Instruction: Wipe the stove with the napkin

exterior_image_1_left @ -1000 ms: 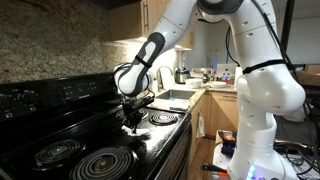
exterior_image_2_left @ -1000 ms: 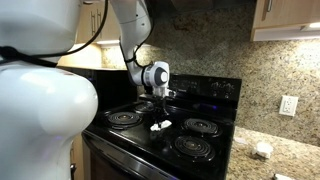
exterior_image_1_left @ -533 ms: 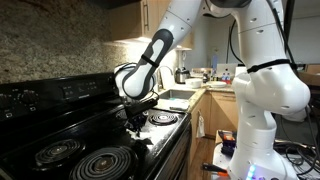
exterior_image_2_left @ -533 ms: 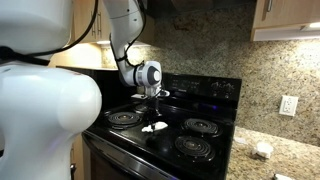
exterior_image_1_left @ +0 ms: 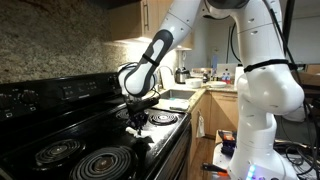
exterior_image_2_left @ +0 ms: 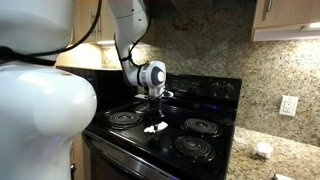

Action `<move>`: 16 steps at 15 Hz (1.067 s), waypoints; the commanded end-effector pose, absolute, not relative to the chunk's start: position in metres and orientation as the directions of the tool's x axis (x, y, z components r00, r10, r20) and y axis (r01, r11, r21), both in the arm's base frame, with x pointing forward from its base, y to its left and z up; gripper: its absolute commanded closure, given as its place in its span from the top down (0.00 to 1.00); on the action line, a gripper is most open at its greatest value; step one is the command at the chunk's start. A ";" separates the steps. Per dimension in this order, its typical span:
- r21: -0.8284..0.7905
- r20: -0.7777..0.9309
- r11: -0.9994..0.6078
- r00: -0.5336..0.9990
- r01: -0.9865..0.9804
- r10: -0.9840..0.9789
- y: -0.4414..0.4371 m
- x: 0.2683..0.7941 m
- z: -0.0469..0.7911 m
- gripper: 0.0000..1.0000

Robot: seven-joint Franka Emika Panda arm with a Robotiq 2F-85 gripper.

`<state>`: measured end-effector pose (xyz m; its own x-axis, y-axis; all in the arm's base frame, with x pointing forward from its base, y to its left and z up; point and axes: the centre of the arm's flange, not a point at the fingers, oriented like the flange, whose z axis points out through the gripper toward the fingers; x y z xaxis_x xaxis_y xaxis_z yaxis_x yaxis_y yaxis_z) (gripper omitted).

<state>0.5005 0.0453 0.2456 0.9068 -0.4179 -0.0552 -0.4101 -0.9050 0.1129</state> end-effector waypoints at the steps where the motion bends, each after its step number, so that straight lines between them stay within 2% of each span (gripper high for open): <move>1: 0.136 -0.066 -0.883 0.885 -0.450 -0.461 0.016 0.496 0.226 0.08; 12: 0.189 0.027 -0.843 0.861 -0.503 -0.508 -0.021 0.569 0.220 0.08; 16: 0.210 0.055 -0.795 0.819 -0.569 -0.571 -0.056 0.580 0.217 0.08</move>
